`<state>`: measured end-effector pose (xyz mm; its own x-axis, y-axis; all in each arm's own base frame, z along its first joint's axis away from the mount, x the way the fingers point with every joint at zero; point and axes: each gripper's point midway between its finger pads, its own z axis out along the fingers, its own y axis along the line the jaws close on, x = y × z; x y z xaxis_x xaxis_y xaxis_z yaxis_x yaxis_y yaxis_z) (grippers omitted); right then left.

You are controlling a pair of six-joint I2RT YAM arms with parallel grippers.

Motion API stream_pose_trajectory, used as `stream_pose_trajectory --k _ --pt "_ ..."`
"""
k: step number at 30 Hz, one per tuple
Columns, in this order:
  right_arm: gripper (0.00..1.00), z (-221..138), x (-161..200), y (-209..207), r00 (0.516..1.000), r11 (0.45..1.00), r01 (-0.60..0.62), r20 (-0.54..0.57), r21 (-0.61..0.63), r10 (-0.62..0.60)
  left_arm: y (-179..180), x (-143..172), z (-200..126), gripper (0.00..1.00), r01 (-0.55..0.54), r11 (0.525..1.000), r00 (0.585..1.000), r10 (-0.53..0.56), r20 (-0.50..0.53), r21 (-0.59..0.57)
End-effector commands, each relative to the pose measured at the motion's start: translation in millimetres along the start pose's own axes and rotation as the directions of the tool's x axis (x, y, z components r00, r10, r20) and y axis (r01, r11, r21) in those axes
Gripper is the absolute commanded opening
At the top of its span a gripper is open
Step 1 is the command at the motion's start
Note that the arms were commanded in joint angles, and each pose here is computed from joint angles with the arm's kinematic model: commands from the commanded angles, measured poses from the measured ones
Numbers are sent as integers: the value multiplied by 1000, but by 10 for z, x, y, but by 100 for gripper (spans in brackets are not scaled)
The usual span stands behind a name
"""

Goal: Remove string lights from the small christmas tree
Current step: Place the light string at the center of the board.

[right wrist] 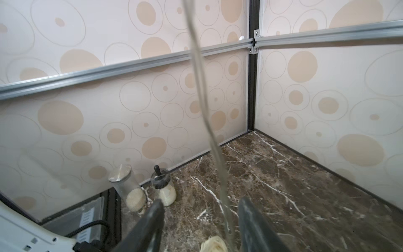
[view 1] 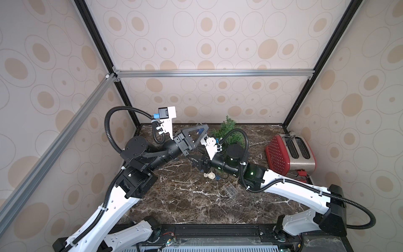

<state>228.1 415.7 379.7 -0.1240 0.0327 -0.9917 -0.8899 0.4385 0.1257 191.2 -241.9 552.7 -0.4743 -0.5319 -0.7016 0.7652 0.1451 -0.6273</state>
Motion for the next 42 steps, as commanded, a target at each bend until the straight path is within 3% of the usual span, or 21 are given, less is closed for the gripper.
stream_pose_trajectory --k 1,4,8,9,10,13,15,16,17,23,30,37,42 --pt "30 -18 -182 59 999 1000 -6 47 -29 7 -313 -153 -67 0 -6 995 999 2 45 101" --pt "4 -92 -214 60 1000 1000 -3 31 -22 3 -281 -140 -85 0 -28 997 999 25 39 75" --pt "0 -267 -232 19 999 999 -43 -29 23 43 -114 -122 -131 3 -77 996 997 78 28 -36" --pt "0 -322 -250 33 998 999 -46 -47 24 48 -55 -117 -153 25 -97 993 995 99 26 -71" --pt "0 -382 -291 22 997 998 -50 -51 36 52 -16 -115 -170 37 -113 989 993 115 26 -93" --pt "0 -608 -458 15 996 996 -56 -72 66 61 106 -112 -218 53 -166 973 985 172 23 -161" --pt "0 -759 -546 50 992 996 -62 -104 69 69 178 -115 -228 71 -197 959 979 204 12 -201" --pt "0 -824 -593 67 991 996 -62 -112 68 70 206 -104 -223 93 -208 955 977 213 1 -213" --pt "0 -906 -618 75 989 995 -64 -126 72 72 224 -104 -218 99 -225 948 973 229 -11 -224" --pt "0 -1349 -570 -80 974 981 -26 -217 190 68 391 -106 -281 99 -286 905 957 287 -45 -316" --pt "0 -1455 248 -209 913 964 -53 -379 260 152 668 -123 -540 99 -344 818 930 365 -48 -461" --pt "0 -1241 1261 -302 744 962 11 -645 273 174 888 -43 -613 99 -371 766 919 385 -88 -525" --pt "0 -1296 1803 -264 574 964 28 -794 264 201 971 -31 -707 99 -388 730 909 405 -102 -562"
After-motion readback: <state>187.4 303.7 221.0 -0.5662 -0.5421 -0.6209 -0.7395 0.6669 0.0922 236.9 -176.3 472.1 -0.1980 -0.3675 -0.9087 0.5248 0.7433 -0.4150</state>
